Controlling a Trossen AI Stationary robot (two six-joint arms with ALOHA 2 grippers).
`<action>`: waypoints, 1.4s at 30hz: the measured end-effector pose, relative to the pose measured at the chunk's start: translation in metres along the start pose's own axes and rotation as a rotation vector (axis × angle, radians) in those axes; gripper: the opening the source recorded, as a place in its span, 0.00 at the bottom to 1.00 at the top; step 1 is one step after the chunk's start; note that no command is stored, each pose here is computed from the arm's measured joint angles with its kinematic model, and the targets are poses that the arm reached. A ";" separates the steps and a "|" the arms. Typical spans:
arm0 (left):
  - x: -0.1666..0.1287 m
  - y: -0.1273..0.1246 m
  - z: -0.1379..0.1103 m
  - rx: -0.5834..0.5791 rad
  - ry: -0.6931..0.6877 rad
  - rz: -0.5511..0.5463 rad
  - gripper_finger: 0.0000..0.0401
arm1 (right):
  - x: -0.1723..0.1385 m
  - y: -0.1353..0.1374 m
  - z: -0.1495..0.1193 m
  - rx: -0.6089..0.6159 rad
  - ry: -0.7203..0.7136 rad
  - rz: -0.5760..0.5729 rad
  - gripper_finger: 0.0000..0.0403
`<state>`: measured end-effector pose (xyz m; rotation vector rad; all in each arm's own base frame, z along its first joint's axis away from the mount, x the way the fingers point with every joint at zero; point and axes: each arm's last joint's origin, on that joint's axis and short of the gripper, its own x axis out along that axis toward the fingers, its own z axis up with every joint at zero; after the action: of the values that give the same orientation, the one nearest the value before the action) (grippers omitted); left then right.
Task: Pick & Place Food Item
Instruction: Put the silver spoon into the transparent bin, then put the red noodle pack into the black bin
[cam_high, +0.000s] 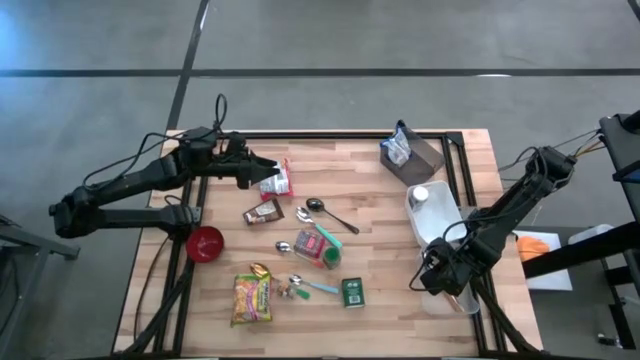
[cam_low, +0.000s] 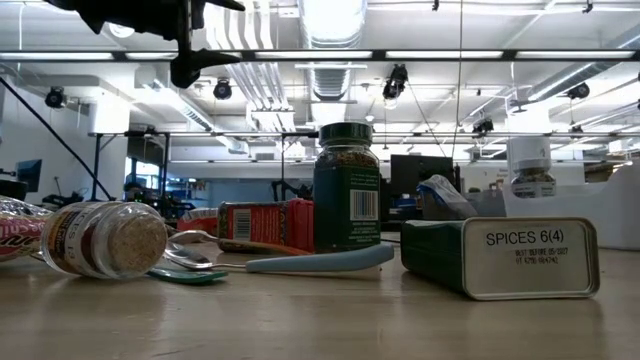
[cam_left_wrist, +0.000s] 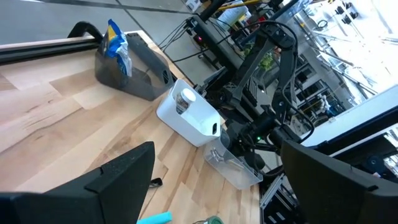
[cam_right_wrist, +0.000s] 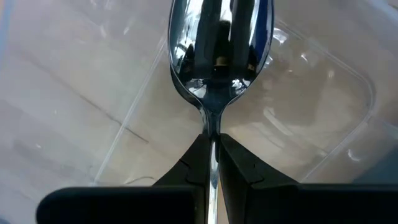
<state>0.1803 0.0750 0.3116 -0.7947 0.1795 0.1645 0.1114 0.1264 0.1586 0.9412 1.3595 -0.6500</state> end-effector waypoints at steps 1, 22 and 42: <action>0.000 0.000 0.000 0.000 0.000 0.000 0.87 | 0.000 0.000 0.000 -0.001 0.000 0.000 0.04; 0.000 0.000 0.000 -0.004 0.004 0.002 0.87 | -0.003 0.005 -0.002 0.007 0.022 0.027 0.31; -0.015 0.051 -0.008 -0.463 -0.081 0.581 0.87 | -0.061 0.042 -0.013 -0.026 0.061 0.149 0.54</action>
<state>0.1544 0.1031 0.2736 -1.1787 0.2988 0.8078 0.1318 0.1502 0.2271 1.0375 1.3341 -0.4926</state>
